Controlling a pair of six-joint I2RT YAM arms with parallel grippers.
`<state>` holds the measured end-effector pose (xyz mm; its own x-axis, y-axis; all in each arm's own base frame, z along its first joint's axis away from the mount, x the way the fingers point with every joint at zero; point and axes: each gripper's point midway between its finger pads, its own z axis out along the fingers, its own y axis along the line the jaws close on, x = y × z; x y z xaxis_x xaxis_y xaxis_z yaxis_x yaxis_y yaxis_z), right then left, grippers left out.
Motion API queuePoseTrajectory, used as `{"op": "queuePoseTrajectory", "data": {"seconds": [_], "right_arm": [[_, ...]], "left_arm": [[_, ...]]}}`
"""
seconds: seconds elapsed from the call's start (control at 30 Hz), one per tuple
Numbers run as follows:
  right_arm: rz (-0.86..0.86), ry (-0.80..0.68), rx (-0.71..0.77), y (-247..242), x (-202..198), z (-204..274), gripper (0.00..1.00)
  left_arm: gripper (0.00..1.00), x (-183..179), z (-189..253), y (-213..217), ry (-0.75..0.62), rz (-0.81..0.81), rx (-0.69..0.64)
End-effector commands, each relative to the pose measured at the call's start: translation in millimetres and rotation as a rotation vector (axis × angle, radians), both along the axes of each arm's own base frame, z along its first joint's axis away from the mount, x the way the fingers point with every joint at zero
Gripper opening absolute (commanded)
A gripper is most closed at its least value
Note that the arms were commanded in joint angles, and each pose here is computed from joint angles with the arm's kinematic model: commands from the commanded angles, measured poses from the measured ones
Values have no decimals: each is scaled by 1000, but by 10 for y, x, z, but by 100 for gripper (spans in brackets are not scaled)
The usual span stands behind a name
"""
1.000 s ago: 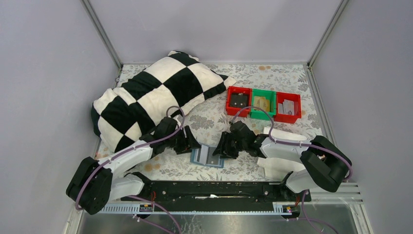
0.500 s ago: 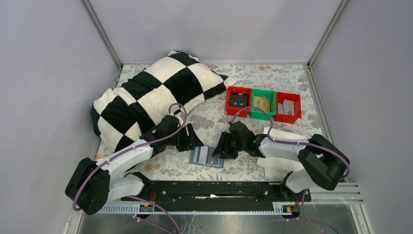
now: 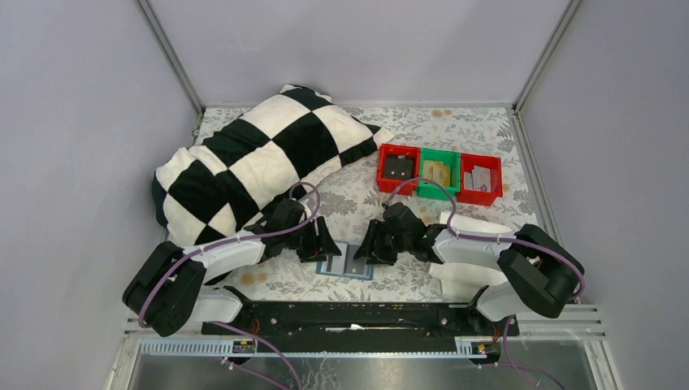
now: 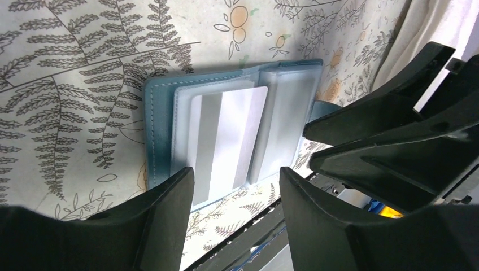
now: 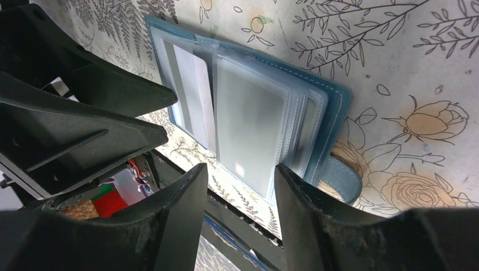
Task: Take the credit cards out of the card holder
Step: Remove the credit card from the card holder.
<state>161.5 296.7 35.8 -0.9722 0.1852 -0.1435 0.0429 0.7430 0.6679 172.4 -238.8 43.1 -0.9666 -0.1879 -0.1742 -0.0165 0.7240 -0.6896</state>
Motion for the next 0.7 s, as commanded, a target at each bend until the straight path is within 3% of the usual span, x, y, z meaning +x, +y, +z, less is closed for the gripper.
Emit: {"op": "queuePoseTrajectory", "data": {"seconds": [0.0,0.27,0.67], "right_arm": [[-29,-14,-31,-78,-4,-74,55],[-20,4,70,91,-3,-26,54],[23,-139,271,321,112,513,53]], "left_arm": [[62,12,-79,-29,-6,-9,-8],[61,-10,-169,-32,10,-4,-16],[61,-6,-141,-52,3,-5,-35]]}}
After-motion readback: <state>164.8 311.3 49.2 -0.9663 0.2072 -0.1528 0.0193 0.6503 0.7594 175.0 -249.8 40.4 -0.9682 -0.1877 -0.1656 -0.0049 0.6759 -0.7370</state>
